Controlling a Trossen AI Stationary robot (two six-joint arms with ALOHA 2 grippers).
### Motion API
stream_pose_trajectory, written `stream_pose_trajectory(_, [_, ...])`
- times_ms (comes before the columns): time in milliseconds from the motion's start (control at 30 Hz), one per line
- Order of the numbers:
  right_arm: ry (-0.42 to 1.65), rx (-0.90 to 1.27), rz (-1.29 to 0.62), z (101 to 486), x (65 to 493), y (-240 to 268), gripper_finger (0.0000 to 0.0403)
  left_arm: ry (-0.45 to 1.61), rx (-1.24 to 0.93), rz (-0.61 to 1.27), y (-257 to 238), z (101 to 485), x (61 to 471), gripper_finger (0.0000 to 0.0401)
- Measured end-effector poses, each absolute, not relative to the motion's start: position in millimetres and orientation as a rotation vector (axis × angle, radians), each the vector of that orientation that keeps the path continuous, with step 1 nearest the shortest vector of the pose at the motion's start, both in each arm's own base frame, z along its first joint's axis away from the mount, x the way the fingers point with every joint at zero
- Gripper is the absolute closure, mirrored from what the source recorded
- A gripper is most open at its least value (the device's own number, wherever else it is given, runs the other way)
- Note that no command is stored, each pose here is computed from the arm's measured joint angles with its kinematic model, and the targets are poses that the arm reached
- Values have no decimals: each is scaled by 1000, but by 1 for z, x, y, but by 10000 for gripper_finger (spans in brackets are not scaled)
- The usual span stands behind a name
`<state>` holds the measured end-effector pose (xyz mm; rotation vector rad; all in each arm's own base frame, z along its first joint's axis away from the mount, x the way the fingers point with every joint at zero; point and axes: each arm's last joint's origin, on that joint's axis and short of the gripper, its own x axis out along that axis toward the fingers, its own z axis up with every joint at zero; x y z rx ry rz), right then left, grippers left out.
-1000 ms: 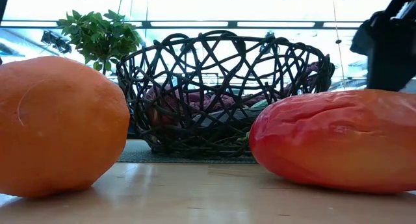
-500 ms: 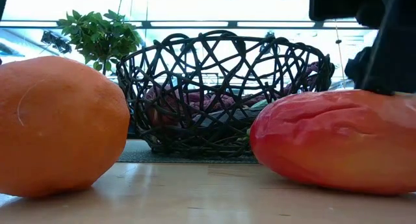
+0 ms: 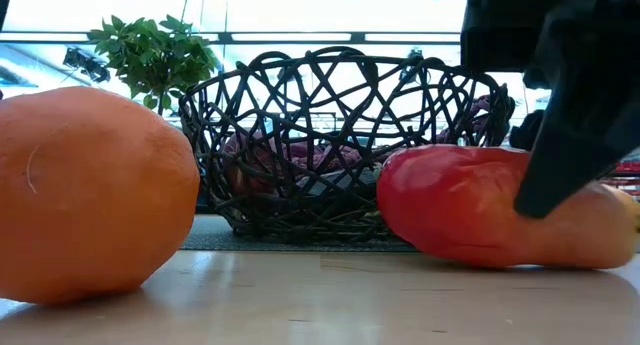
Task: Build produce basket
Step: Put the red mango into the black wire basket
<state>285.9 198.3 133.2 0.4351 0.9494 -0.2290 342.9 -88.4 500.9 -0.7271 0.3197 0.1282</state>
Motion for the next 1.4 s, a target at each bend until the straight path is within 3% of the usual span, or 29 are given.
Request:
stream_pose_trajectory(267, [959, 356, -202, 133, 286, 197, 142, 329, -722, 111, -95, 501, 341, 203])
stream_pose_trajectory(500, [1051, 403, -5, 147, 290, 212, 143, 334, -695, 104, -96, 500, 341, 209])
stream_pose_trajectory(633, [1048, 424, 82, 180, 290, 225, 136, 336, -660, 97, -95, 501, 340, 208])
stream_pose_trajectory(967, [713, 465, -147, 282, 305, 208, 136, 489, -572, 203, -65, 507, 295, 223])
stream_pose_trajectory(1100, [726, 444, -287, 284, 318, 177, 135, 555, -530, 251, -52, 507, 278, 224])
stream_pose_trajectory(1400, [838, 673, -499, 275, 335, 118, 109, 729, -264, 232, -42, 501, 253, 227])
